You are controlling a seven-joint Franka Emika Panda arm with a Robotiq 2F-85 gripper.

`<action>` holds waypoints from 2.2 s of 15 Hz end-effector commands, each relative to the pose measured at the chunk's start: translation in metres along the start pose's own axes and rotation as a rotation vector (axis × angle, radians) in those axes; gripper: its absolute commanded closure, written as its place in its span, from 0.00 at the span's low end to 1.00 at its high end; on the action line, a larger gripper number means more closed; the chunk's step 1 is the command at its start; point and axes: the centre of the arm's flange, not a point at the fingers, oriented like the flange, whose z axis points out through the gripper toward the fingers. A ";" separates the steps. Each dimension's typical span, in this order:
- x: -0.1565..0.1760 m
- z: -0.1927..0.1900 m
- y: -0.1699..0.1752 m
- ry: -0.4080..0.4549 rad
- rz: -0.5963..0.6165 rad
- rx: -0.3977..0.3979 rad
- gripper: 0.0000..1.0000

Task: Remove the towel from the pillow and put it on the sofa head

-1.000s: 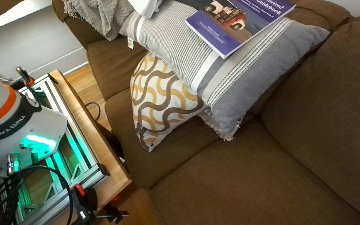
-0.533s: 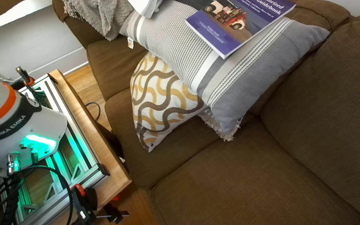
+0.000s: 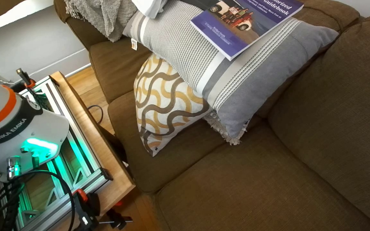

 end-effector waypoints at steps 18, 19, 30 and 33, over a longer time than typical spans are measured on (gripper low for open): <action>0.131 -0.004 0.089 0.169 -0.479 0.541 0.00; 0.132 -0.003 0.088 0.166 -0.480 0.541 0.00; 0.221 0.030 0.090 0.211 -1.019 0.496 0.00; 0.261 0.042 0.065 0.248 -1.152 0.518 0.00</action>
